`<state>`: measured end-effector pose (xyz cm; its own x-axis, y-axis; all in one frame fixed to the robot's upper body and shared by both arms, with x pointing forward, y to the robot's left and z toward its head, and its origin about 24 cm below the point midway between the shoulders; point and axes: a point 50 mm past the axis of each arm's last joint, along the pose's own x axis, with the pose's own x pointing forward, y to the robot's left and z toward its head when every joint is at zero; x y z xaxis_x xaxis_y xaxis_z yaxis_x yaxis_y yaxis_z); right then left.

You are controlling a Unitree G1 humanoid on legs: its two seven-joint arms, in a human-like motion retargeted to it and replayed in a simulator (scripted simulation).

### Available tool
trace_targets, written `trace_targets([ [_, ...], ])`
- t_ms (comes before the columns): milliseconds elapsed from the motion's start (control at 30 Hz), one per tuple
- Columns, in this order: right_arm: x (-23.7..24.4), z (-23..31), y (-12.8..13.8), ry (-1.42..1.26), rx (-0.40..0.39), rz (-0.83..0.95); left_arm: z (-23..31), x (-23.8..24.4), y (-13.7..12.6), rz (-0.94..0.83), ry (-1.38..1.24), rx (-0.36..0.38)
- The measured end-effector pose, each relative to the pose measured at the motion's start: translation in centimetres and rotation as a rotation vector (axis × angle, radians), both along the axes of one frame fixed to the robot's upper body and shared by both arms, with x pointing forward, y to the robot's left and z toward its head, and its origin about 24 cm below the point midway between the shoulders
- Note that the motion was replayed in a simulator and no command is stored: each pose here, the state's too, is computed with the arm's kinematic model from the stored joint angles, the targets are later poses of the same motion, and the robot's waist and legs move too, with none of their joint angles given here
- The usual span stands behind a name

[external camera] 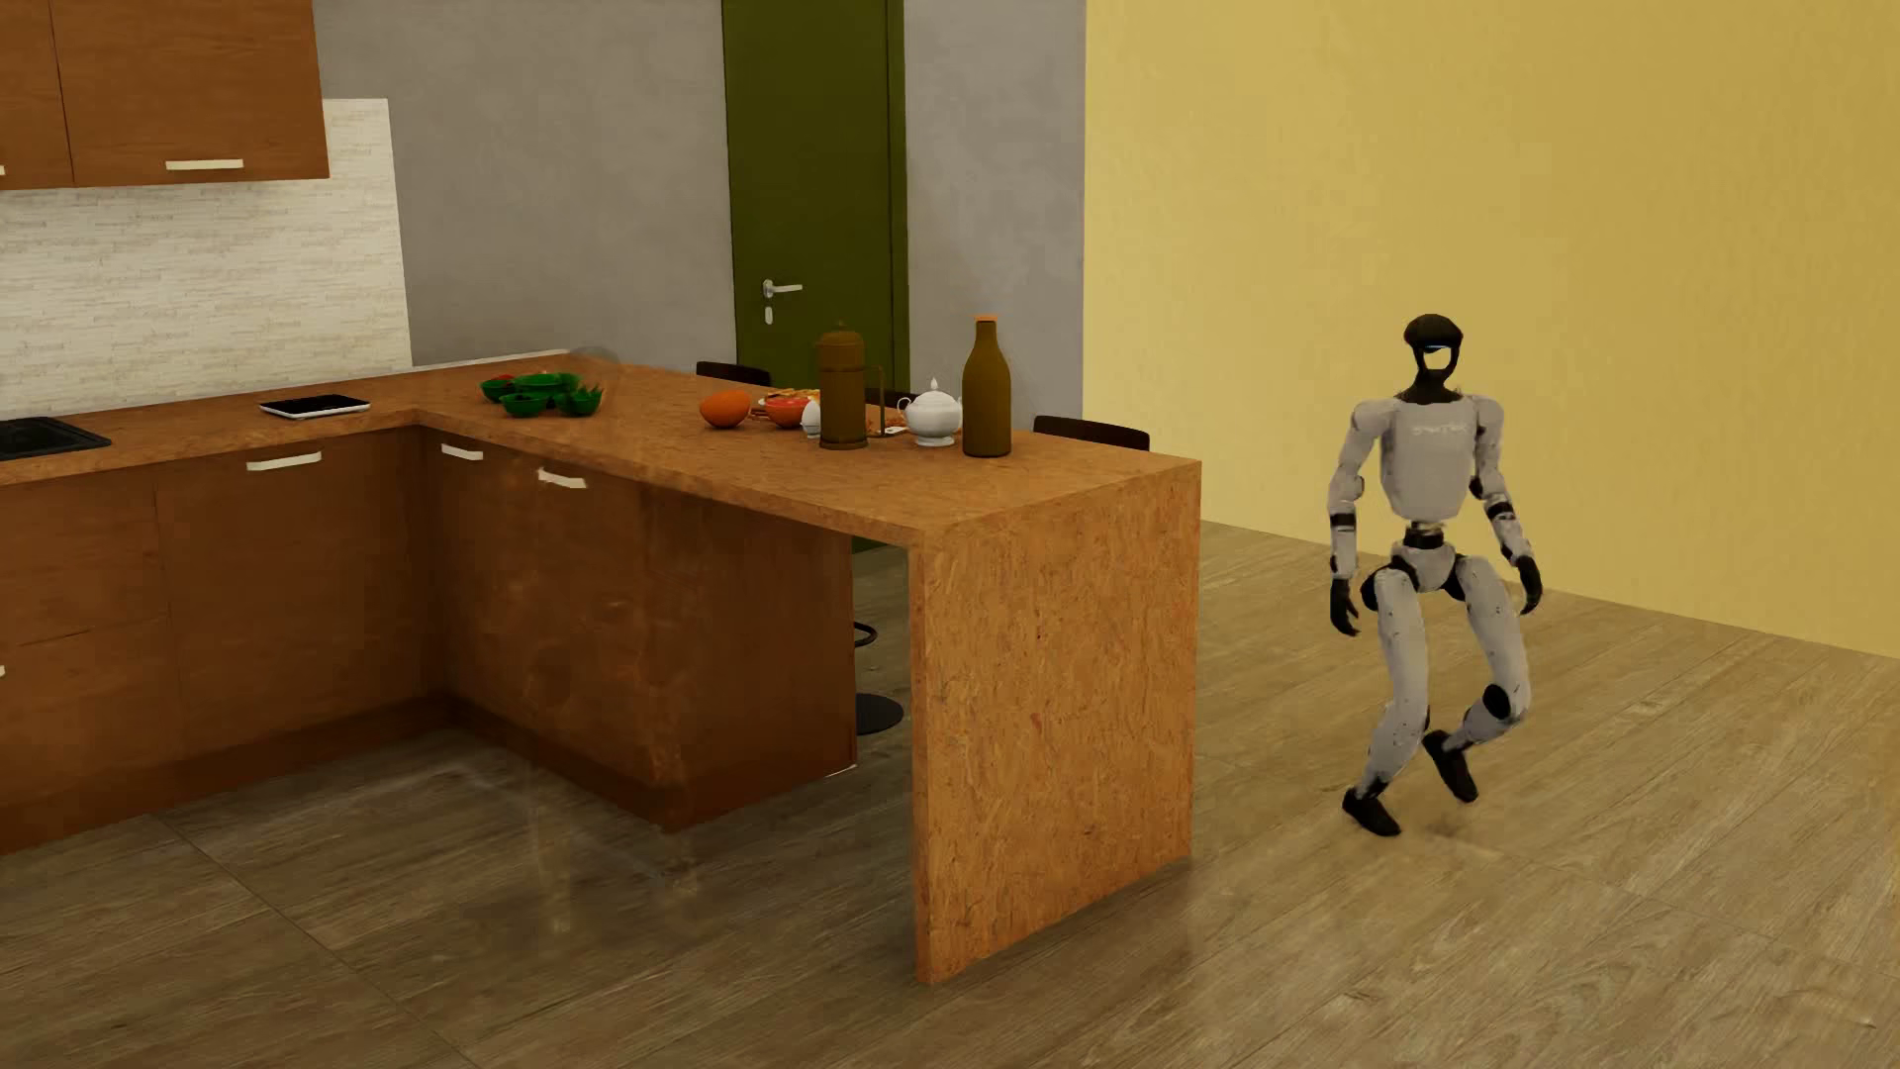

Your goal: Walk around the counter

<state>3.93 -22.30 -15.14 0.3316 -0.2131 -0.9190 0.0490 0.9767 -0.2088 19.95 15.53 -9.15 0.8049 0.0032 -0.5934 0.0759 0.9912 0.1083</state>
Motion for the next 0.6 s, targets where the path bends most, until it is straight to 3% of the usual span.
trace_targets([
  [67,2.8,0.7,0.5,-0.106,-0.014,-0.066,-2.4,-5.3,2.8,0.070,0.100,0.049],
  [133,9.9,3.1,2.4,-0.321,0.002,0.056,-3.7,-10.0,6.2,0.102,0.246,0.132],
  [200,9.4,2.5,3.7,-0.308,0.080,0.166,-2.4,-7.0,8.1,0.079,0.189,0.226],
  [233,7.4,2.0,2.6,-0.264,0.114,0.154,-1.6,-4.8,8.1,0.122,0.112,0.233],
  [300,4.8,1.9,0.7,-0.216,0.124,0.074,0.7,-0.9,5.1,0.148,-0.079,0.175],
  [367,0.6,0.7,0.4,-0.063,0.047,0.077,3.2,3.2,1.1,0.070,-0.242,0.086],
  [400,-1.0,-0.2,0.4,0.040,-0.001,0.134,2.2,2.7,0.1,0.043,-0.222,0.052],
  [500,4.1,1.2,1.6,-0.160,-0.031,0.020,-1.8,-4.3,3.1,-0.063,0.052,0.132],
  [567,10.5,3.0,3.1,-0.325,0.033,0.070,-3.5,-9.4,6.2,-0.065,0.235,0.186],
  [600,11.8,3.2,3.3,-0.348,0.088,0.083,-3.0,-8.6,7.3,-0.037,0.227,0.219],
])
